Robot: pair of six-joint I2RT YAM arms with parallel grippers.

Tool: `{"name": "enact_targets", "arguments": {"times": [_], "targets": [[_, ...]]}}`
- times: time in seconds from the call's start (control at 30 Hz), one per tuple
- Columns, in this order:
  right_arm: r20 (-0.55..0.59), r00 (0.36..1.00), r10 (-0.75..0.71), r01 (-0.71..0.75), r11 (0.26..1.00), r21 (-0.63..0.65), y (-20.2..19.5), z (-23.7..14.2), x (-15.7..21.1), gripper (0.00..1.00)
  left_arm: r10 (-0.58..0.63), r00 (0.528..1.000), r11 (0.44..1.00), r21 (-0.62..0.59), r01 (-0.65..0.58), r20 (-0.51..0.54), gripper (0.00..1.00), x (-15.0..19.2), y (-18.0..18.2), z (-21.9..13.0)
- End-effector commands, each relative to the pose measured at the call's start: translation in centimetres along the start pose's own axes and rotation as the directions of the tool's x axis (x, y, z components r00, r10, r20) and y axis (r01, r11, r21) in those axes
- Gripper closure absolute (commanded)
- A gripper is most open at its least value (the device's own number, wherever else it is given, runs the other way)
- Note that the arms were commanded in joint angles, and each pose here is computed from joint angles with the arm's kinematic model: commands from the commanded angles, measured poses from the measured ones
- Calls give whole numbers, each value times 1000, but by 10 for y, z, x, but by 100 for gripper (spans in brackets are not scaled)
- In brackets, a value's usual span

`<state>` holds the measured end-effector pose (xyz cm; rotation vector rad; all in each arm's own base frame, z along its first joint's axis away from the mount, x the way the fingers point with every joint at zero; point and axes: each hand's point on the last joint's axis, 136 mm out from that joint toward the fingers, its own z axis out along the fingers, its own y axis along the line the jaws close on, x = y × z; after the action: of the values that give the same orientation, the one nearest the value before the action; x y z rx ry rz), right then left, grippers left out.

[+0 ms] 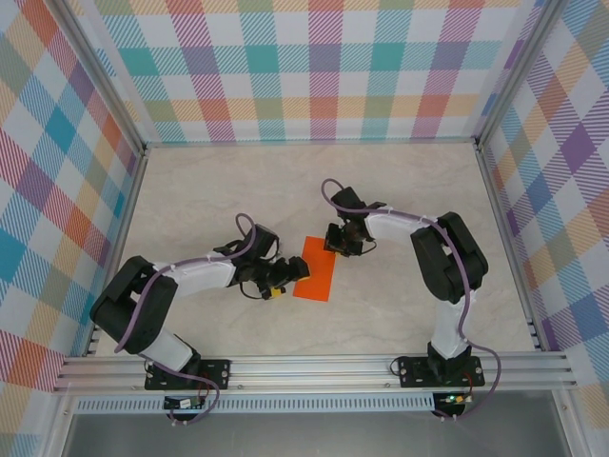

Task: Fold a paper plane with a square sheet of paper (pick it up from the middle)
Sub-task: Fold the triangle a second time at the center of the table.

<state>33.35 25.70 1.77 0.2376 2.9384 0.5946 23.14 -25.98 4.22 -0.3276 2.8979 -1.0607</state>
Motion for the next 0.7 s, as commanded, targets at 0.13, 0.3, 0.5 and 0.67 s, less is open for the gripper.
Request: {"name": "enact_targets", "arguments": {"times": [0.13,0.3,0.5,0.67], "targets": [[-64,997,48,-44,997,58,-19,12,12,79,32,998,997,71,-28,-57,20,8,-24,8],[-70,996,50,-46,998,51,-19,13,13,79,30,997,998,59,-26,-65,29,9,-24,11],[-74,996,51,-48,998,50,-19,14,14,78,33,997,998,57,-29,-72,29,10,-24,12],[-75,996,55,-51,997,53,-21,15,14,79,53,996,997,65,-48,-75,40,12,-27,6]]}}
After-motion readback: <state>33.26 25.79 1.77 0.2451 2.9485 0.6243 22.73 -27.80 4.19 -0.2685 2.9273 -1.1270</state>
